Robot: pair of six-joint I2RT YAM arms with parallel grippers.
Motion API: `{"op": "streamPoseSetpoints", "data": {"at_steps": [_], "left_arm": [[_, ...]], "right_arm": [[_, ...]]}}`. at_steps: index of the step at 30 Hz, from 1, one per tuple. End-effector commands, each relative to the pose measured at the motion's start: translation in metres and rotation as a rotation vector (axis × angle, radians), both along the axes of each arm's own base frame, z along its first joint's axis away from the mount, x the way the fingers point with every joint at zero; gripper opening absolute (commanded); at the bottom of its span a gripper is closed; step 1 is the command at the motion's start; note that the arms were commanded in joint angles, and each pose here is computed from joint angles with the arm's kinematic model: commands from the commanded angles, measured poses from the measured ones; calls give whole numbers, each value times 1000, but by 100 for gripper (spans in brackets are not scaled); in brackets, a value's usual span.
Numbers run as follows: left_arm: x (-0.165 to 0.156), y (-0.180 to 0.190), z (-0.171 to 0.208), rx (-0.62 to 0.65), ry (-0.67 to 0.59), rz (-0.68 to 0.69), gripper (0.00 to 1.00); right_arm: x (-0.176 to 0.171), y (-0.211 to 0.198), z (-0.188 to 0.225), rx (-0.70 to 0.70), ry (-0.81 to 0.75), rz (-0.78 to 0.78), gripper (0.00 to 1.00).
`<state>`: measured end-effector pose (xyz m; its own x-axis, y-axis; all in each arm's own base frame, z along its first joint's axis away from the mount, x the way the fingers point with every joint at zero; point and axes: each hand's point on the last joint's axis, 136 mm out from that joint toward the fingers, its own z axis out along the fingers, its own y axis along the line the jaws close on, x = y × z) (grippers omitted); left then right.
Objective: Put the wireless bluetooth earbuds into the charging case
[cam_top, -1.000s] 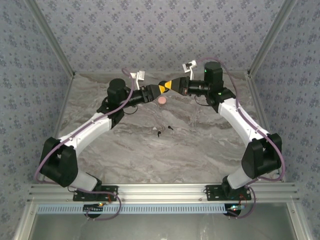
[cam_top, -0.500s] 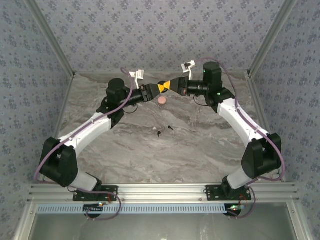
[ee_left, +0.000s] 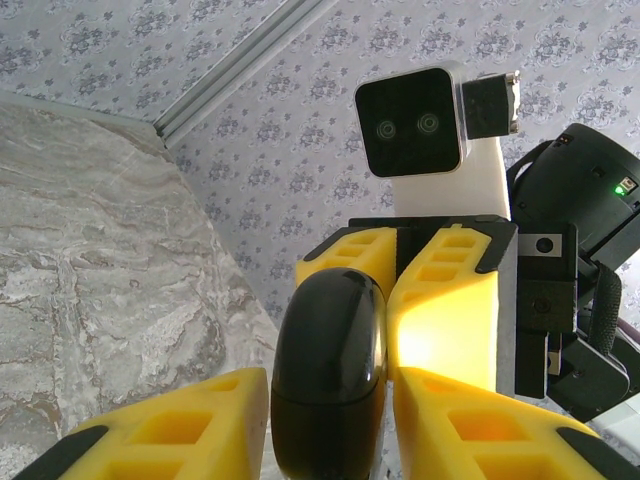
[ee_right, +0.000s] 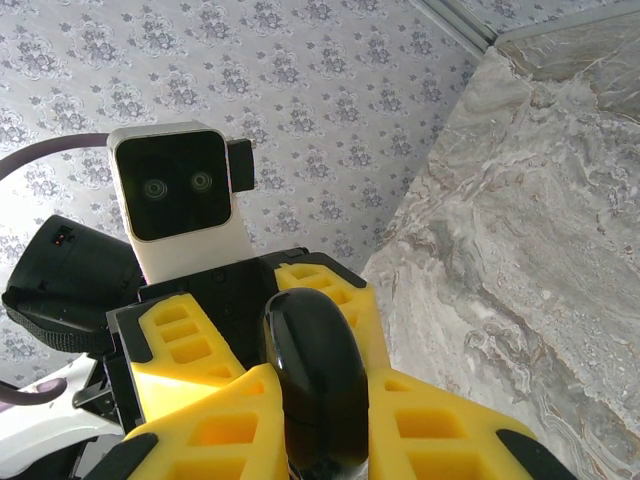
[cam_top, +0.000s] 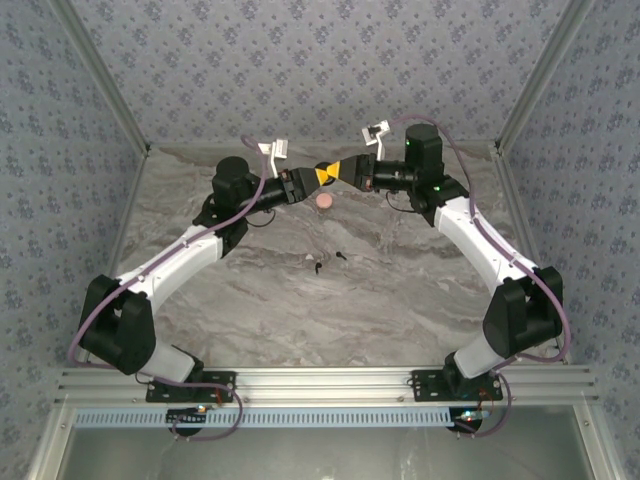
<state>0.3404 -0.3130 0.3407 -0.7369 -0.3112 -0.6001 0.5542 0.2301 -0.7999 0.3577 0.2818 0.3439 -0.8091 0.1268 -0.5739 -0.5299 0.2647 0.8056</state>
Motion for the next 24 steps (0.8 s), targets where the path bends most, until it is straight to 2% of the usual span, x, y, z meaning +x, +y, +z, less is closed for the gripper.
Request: {"op": "streamPoseSetpoints", "data": {"at_steps": [1,9,12,15,19,24], "left_arm": [[-11,-2,28,-41,-79,-7,37],[-10,-2,26,-15,-75,-4,24],[-8,-1,20,43,-69,6,21],[-6,2,14,115,-91,33,21],[-4,10,10,177,-189,78,21],[-12,12,12,179,-374,70,25]], "right_arm": [[-19,9,23,24,-61,58,20],[-26,13,20,-3,-65,76,22],[-24,8,16,-51,-61,41,29],[-23,-5,9,-150,-98,-18,42],[-24,-29,2,-263,-117,-103,50],[-34,-49,5,-314,-150,-132,52]]}}
